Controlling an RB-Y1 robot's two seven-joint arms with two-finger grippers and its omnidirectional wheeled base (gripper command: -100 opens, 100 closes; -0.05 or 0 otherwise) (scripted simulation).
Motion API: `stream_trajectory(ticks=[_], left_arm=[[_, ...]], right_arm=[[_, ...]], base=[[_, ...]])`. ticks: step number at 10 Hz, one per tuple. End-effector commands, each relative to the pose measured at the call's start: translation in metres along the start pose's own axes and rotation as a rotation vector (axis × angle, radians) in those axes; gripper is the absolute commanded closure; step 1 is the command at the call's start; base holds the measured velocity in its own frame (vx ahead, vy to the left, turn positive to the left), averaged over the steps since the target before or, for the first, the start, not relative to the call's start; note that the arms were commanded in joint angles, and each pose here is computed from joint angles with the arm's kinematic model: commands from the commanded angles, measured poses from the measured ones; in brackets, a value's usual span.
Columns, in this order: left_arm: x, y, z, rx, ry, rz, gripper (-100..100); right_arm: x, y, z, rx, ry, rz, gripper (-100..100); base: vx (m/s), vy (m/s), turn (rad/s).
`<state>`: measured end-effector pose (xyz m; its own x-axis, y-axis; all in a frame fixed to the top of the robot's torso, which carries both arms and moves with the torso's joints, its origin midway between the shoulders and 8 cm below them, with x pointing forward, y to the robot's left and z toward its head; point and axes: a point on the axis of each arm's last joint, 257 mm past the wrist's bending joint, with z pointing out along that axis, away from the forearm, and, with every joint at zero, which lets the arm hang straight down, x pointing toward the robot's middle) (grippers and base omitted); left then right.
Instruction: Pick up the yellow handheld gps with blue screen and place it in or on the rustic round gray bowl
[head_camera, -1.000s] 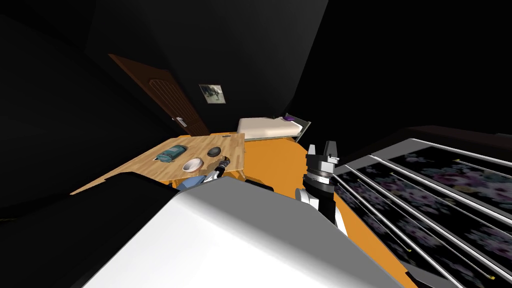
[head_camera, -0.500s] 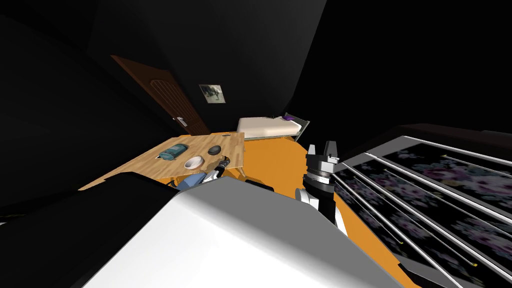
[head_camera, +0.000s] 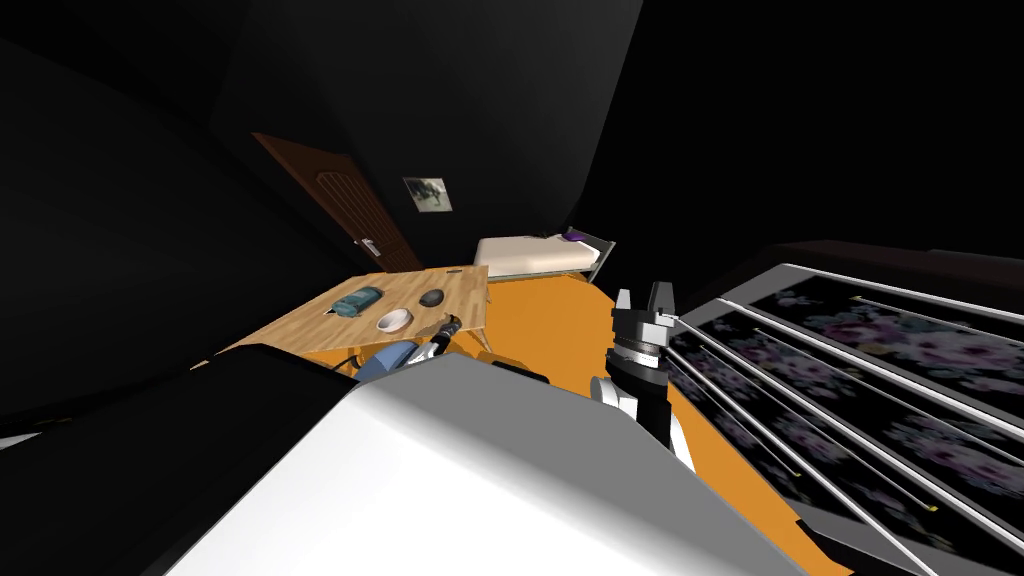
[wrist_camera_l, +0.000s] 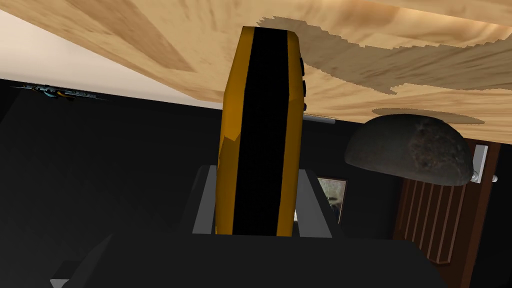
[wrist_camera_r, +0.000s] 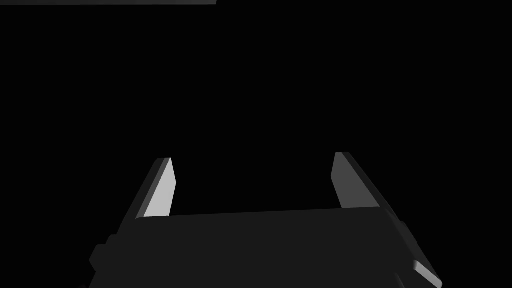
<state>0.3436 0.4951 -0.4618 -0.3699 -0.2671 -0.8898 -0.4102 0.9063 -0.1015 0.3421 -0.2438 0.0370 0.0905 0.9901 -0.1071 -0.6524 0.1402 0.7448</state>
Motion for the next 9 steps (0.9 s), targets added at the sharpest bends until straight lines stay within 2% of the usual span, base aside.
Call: stream_trajectory(ticks=[1, 4, 5, 6, 7, 9], left_arm=[[0.014, 0.006, -0.001, -0.004, 0.027, -0.026, 100], [0.018, 0.019, 0.0, -0.011, 0.048, -0.055, 100], [0.017, 0.034, 0.0, -0.023, 0.059, -0.071, 100], [0.017, 0.034, 0.0, -0.023, 0.059, -0.071, 100], [0.013, 0.052, 0.001, -0.039, 0.067, -0.083, 100], [0.005, 0.073, 0.0, -0.061, 0.072, -0.094, 100]], right_arm=[[0.0, 0.0, 0.0, 0.0, 0.0, 0.0, 0], [0.0, 0.0, 0.0, 0.0, 0.0, 0.0, 0], [0.0, 0.0, 0.0, 0.0, 0.0, 0.0, 0], [0.0, 0.0, 0.0, 0.0, 0.0, 0.0, 0], [0.0, 0.0, 0.0, 0.0, 0.0, 0.0, 0], [0.0, 0.0, 0.0, 0.0, 0.0, 0.0, 0]], base=[[-0.104, -0.055, -0.007], [-0.111, -0.048, -0.021], [-0.132, -0.035, -0.07], [-0.11, -0.024, -0.032], [-0.113, -0.013, -0.077], [-0.098, 0.02, -0.092]])
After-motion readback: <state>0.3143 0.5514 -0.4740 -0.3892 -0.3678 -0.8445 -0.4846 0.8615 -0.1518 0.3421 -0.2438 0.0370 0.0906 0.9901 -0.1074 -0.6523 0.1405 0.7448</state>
